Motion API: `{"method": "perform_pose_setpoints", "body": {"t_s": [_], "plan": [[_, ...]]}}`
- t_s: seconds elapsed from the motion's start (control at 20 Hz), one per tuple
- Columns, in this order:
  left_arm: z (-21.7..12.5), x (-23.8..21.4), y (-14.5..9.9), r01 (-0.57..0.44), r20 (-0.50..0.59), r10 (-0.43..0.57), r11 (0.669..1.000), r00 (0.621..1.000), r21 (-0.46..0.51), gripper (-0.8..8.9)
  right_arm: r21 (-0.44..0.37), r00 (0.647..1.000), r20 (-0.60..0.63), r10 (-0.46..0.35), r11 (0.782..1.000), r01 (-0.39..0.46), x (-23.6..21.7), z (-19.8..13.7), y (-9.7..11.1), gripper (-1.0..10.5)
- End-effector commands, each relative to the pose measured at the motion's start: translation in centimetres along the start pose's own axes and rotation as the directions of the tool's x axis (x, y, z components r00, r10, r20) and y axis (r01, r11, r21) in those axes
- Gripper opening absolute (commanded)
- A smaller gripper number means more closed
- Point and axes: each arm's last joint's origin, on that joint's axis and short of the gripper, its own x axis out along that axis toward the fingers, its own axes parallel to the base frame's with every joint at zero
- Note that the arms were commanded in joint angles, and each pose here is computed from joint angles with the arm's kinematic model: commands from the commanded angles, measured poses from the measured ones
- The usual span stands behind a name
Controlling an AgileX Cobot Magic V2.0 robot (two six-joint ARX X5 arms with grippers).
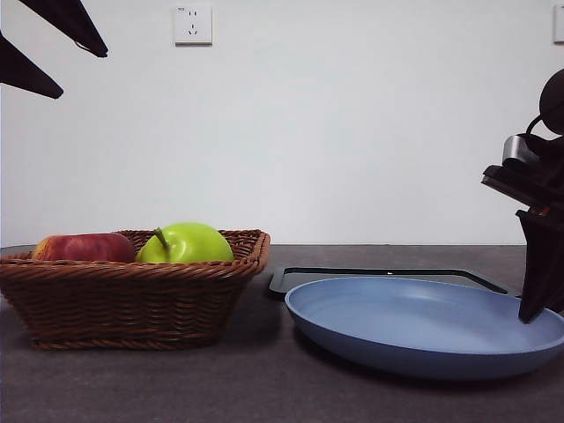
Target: Take the lemon from the basket,put the lemon in the plate,hand out the plate
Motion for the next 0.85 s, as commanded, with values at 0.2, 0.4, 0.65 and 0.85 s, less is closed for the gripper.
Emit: {"method": "perform_pose_setpoints", "body": {"t_s": [0.2, 0.4, 0.65, 0.85], "plan": [[0.5, 0.6, -0.7, 0.034, 0.002, -0.034, 0.999, 0.999, -0.027, 4.07, 0.016, 1.000, -0.007, -0.002, 1.000, 0.003, -2.4, -0.8, 0.8, 0.0], [1.0, 2.3, -1.5, -0.054, -0.009, 0.054, 0.998, 0.998, 0.012, 4.07, -0.017, 0.999, 0.051, 0.003, 1.000, -0.002, -5.4, -2.1, 2.0, 0.0], [3.5, 5.9, -2.0, -0.197, -0.102, 0.206, 0.976, 0.973, 0.098, 4.06, -0.071, 0.985, 0.172, 0.020, 0.997, -0.008, -8.7, -3.7, 3.4, 0.0], [4.8, 10.4, -1.6, -0.240, -0.233, 0.268, 0.960, 0.935, 0.143, 4.06, -0.102, 0.971, 0.237, 0.030, 0.995, -0.006, -10.2, -4.5, 4.0, 0.0]]}}
